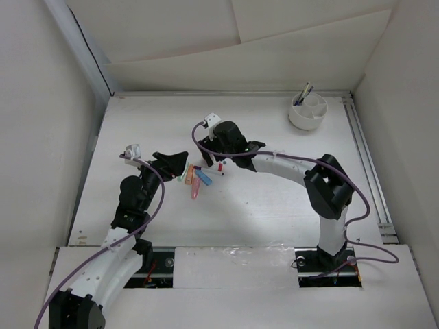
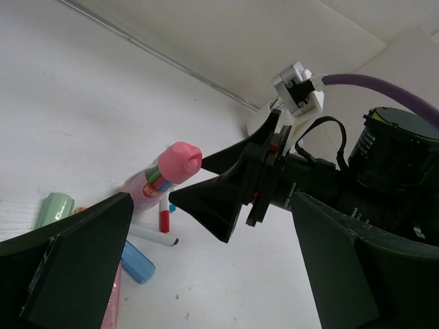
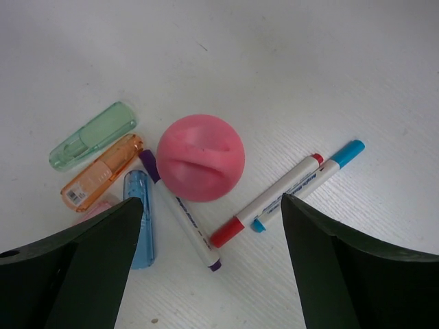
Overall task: Sort the stationery into containers
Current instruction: Pick up the stationery from the center of the board, then place the stationery in the storage box.
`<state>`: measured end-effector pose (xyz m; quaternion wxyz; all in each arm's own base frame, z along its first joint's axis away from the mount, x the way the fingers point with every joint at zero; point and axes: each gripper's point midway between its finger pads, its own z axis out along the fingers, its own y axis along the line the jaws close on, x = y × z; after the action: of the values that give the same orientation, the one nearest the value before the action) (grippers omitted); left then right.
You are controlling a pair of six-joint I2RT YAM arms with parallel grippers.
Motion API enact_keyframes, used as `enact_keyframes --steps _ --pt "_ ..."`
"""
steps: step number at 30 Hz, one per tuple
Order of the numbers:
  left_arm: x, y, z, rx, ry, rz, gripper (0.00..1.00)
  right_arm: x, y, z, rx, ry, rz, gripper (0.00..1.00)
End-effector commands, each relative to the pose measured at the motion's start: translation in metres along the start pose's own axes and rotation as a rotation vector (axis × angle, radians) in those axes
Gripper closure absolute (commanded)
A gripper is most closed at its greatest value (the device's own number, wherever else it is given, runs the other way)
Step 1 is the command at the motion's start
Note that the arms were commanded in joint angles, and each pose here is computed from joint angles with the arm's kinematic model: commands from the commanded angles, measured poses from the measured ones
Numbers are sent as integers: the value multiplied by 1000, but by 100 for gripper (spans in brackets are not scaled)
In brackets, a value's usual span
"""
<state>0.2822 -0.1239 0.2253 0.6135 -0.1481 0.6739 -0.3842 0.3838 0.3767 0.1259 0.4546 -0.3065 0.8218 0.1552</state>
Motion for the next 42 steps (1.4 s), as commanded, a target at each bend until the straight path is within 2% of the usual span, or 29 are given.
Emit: enact_keyframes --steps 1,6,7,11,13,14,18,24,29,32,33,36,37,40,42 --pt "-15 -16 3 46 -40 10 0 -35 4 1 1 -77 3 13" --pt "-14 -17 2 53 -33 10 0 -41 6 11 -1 -79 3 24" --pt "-16 -18 2 59 -40 11 0 -40 6 14 -1 -77 3 30" --pt "-16 -19 2 59 -40 11 0 -39 7 21 -1 -73 11 40" --pt "-16 -19 2 59 -40 11 0 -39 7 21 -1 -74 11 48" --pt "-16 -19 2 59 -40 11 0 -39 7 21 -1 -74 11 57" --pt "-16 -19 2 59 -40 11 0 -52 6 16 6 -101 24 75" --pt "-14 -20 2 66 -33 2 0 -97 -7 -2 72 -198 42 82" --pt "-11 -17 3 59 -27 1 0 -149 -70 -43 171 -315 92 83" --pt "-8 -16 4 59 -14 1 0 -166 -139 -76 302 -371 144 83" --pt "-9 -17 4 66 -20 2 0 -166 -179 -90 387 -384 174 83" --pt "-8 -18 4 72 -13 2 0 -160 -246 -125 569 -408 252 84" --pt "-8 -18 4 72 -13 2 0 -153 -283 -143 650 -418 296 84" --pt "-10 -20 4 79 -20 -7 0 -135 -350 -176 783 -432 388 84" --pt "-8 -18 5 72 -13 -7 0 -126 -377 -189 839 -445 438 84"
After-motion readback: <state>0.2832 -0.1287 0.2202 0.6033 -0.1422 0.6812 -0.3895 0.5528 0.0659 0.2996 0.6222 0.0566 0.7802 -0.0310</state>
